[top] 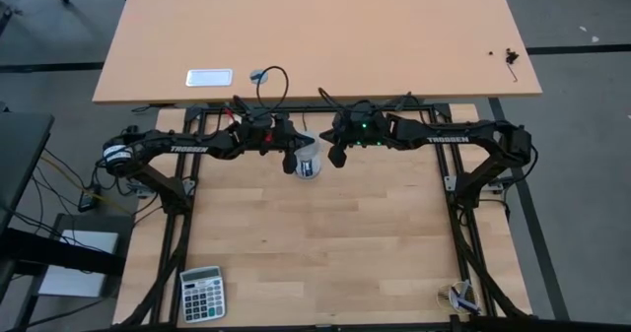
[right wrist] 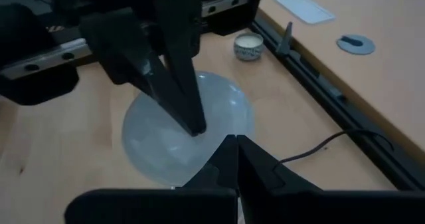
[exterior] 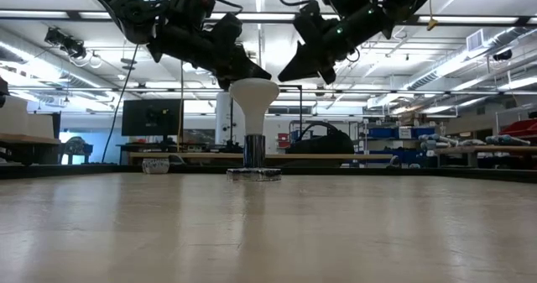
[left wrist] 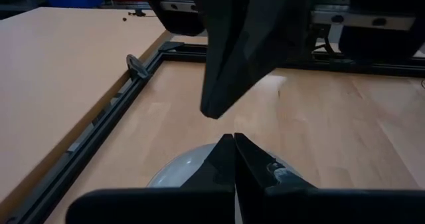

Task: Screw lightbulb
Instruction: Insert the lightbulb into the lamp

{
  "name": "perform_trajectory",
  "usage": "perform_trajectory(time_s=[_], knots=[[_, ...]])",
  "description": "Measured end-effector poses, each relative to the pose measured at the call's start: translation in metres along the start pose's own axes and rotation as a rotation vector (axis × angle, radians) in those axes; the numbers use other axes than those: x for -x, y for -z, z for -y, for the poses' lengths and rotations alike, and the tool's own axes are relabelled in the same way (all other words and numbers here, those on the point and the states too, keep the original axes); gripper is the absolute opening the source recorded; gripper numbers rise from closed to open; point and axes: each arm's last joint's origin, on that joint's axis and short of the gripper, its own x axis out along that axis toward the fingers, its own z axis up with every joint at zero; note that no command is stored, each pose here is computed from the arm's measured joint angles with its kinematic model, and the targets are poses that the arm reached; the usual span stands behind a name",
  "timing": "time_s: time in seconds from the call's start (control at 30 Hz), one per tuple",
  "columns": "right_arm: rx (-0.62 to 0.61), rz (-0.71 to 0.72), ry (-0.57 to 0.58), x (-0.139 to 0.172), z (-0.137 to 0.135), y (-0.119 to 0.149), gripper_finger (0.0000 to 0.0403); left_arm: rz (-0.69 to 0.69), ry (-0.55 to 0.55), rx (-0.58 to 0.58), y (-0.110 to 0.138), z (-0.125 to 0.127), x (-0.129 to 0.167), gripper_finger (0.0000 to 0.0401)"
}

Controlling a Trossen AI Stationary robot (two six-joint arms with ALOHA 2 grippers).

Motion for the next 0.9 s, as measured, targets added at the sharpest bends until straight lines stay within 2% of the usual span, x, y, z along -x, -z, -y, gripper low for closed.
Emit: perform_trajectory(time_s=[0.47, 0.6, 0.9], knots=[[0.001, -0.012, -0.025, 0.0, -0.0009, 0.0011, 0.0009, -0.001, -0.008, -0.005, 0.0002, -0.0022, 0.0004, 0.0], [-0.005, -0.006, -0.079, 0.0001, -0.002, 0.0001, 0.0009, 0.002, 0.008, 0.01, 0.0006, -0.0065, 0.0016, 0.0], [0.019, 0.001, -0.052, 0.0001, -0.0004, -0.0004, 0.0009, 0.007, 0.014, 0.015, 0.0003, -0.007, 0.0016, 0.0]])
